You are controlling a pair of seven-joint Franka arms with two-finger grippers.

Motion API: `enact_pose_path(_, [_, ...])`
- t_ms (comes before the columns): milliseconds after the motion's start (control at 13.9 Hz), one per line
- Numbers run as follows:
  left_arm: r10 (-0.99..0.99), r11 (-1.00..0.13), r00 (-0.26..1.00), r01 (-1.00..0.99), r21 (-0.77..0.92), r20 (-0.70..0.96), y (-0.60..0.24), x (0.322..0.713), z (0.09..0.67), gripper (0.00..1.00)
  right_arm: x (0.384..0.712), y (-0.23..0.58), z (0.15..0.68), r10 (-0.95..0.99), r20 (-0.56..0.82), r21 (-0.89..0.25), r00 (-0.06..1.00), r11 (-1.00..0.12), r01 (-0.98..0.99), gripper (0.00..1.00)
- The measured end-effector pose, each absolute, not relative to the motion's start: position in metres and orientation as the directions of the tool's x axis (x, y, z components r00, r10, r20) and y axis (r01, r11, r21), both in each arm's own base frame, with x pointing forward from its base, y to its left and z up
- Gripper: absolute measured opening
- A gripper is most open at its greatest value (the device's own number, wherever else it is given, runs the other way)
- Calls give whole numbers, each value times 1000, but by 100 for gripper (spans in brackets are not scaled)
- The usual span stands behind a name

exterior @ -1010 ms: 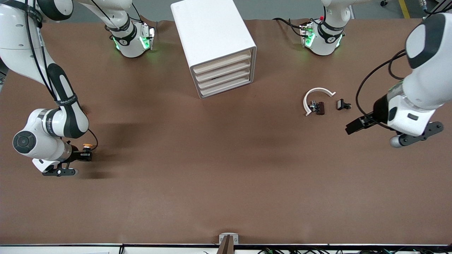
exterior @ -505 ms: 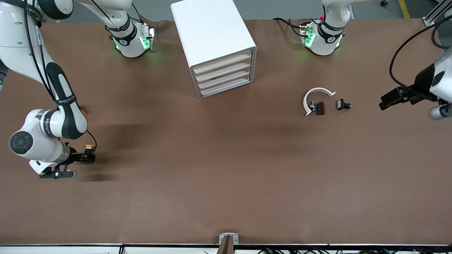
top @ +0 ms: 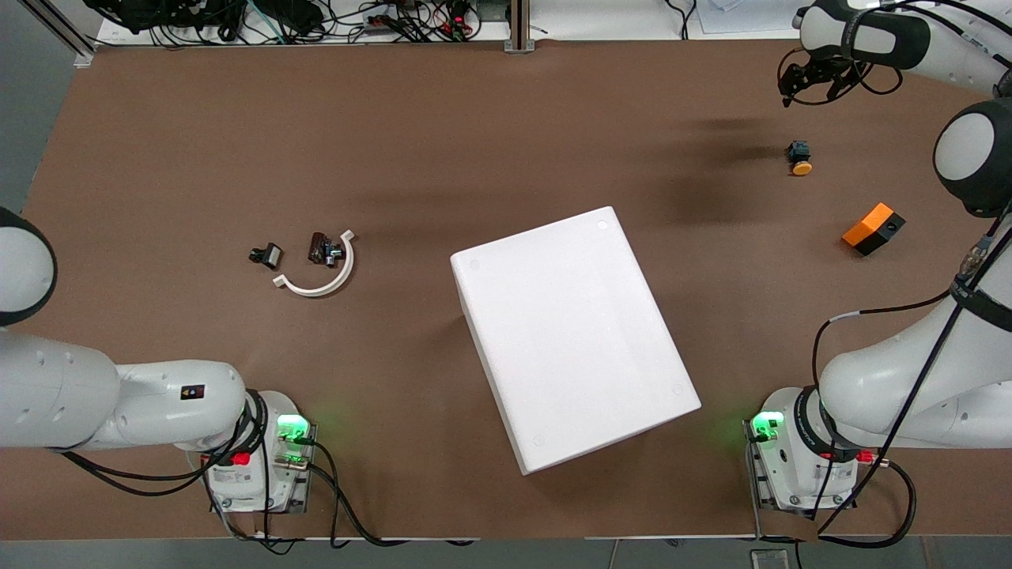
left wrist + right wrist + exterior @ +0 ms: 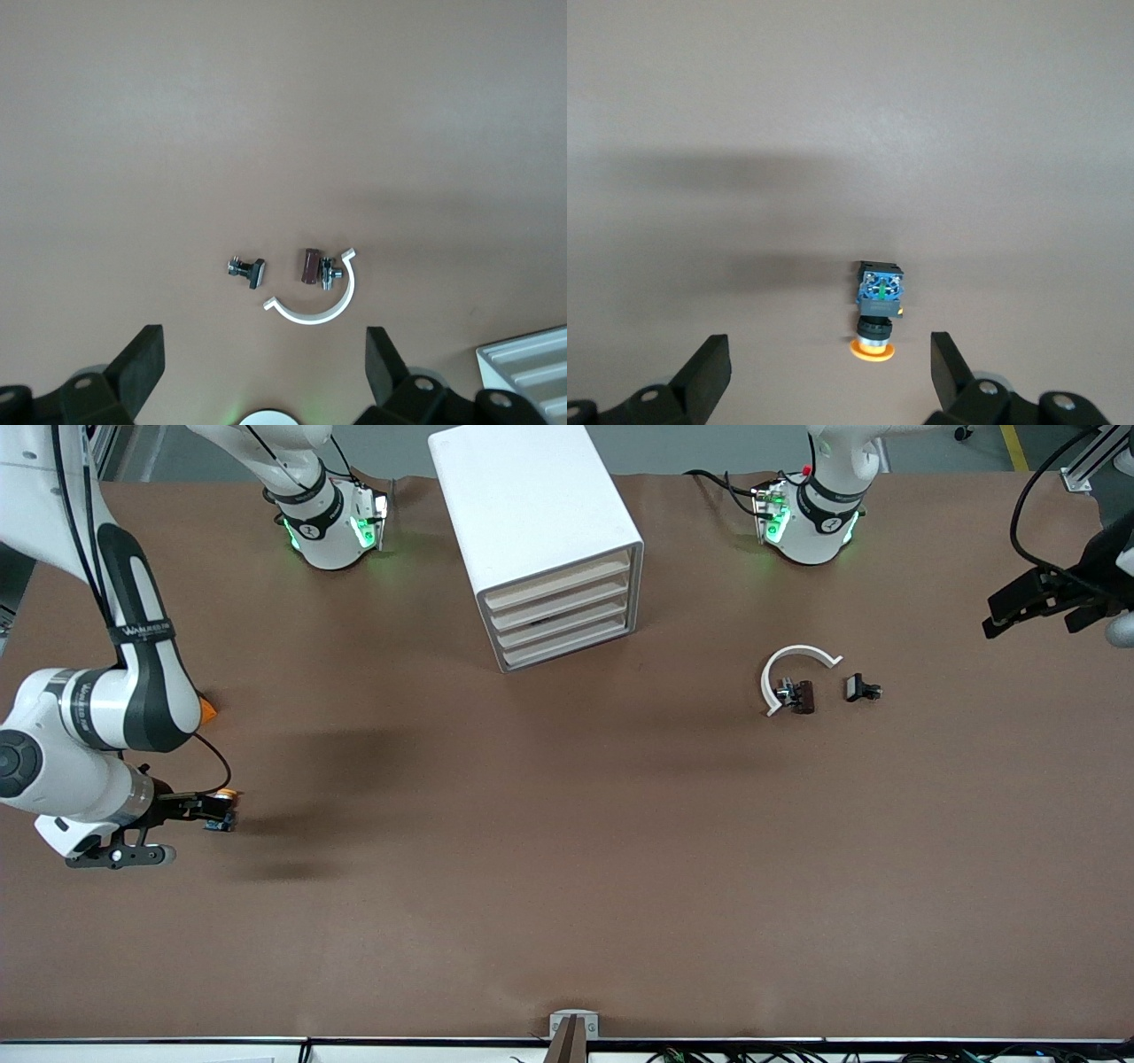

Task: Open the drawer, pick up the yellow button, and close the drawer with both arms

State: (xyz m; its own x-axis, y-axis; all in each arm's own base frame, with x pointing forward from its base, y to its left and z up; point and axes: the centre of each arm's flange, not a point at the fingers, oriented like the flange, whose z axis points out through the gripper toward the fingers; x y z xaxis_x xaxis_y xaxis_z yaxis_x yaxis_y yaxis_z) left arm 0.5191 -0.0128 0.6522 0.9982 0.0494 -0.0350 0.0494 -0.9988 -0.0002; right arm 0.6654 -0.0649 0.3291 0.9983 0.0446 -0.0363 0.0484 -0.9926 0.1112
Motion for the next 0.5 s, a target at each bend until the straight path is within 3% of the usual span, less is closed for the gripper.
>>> enact_pose_path(505, [10, -1000, 999, 10, -4, -42, -33, 509, 650, 100, 643, -21, 417, 32, -50, 58, 998, -998, 35, 100])
